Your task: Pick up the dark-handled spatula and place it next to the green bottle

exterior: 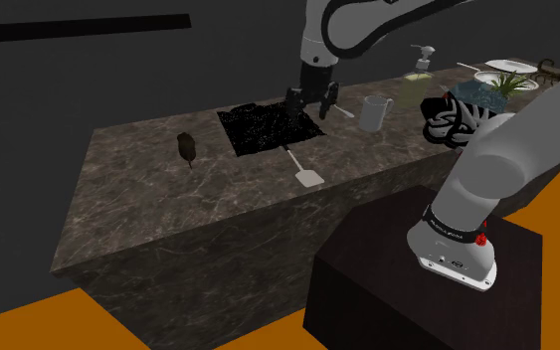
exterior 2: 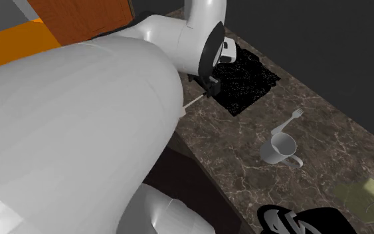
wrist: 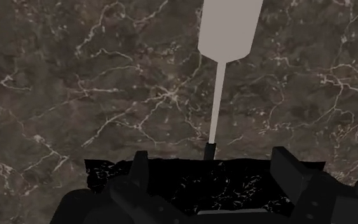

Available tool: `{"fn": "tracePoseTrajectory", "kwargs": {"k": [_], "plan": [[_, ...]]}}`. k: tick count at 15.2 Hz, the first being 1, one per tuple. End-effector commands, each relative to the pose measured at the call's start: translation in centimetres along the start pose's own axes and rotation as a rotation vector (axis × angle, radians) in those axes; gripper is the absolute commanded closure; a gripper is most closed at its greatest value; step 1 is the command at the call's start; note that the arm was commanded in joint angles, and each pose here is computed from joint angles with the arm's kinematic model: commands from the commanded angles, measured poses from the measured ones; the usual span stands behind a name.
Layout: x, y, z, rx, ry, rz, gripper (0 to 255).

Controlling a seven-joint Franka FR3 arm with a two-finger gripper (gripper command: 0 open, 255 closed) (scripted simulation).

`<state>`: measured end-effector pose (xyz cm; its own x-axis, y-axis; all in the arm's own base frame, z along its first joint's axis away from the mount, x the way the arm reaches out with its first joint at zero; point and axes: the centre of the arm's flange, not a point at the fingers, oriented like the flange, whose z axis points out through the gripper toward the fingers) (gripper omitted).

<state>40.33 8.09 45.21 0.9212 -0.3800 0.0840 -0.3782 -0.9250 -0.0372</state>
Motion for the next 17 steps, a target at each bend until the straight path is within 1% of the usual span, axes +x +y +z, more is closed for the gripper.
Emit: {"fn": "tracePoseTrajectory", "kwargs": {"k": [1,5,6,13,17], "plan": [[0.5,-1.4,2.5,-0.014,-0.004,0.036,0],[1.4,-3.5,7.5,-0.044,-0.015,0.104,0],[1.5,-3.6,7.7,-0.045,-0.016,0.106,0],[1.4,-3.4,11.7,-0.045,-0.016,0.106,0],[1.4,-3.4,11.7,-0.045,-0.016,0.106,0]]}}
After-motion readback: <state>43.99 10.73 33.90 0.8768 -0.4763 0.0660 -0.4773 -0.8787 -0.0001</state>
